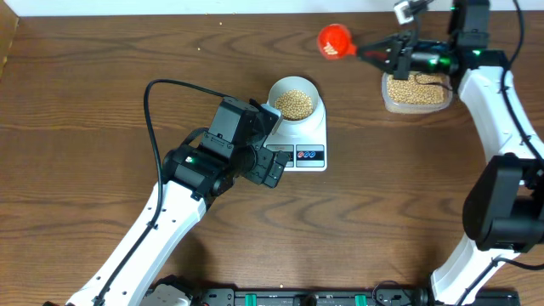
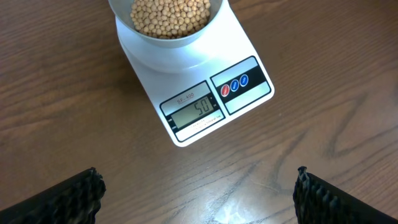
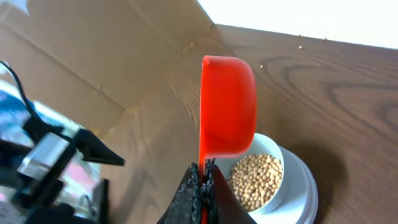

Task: Scoop item into bowl and weigh 50g on scale
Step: 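Carry the empty scoop right back to the soybean tub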

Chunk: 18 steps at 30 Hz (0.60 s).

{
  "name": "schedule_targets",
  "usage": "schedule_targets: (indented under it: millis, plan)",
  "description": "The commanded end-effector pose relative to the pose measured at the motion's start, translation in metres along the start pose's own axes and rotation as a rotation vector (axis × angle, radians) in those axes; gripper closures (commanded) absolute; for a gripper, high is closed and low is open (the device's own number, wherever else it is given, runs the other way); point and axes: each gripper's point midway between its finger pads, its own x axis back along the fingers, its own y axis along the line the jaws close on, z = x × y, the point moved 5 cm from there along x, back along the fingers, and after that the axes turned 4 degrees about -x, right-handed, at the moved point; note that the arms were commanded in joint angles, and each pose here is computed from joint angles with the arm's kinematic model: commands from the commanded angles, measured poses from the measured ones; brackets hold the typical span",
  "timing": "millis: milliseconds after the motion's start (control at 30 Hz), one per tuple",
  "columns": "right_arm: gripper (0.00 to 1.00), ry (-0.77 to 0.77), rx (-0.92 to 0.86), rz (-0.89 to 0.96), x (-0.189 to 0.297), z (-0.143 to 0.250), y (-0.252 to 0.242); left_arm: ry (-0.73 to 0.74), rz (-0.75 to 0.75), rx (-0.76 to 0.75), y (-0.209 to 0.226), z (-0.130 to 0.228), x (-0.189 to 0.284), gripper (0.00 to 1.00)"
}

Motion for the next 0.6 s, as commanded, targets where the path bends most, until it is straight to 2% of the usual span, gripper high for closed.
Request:
schedule_targets:
  millis: [0,300,567]
  plan:
    - [0.99,-0.042,-0.095,-0.020,0.023,-0.012,0.010,0.009,-0.014,-0.002,0.002,0.003,-0.001,0.01]
    - [0.98,-0.101,-0.164,0.040,0.058,-0.016,-0.006,0.008,-0.014,-0.002,0.002,0.003,-0.001,0.01]
    - [0.99,-0.081,-0.249,0.349,0.082,0.006,-0.044,0.008,-0.014,-0.002,0.002,0.003,-0.001,0.01]
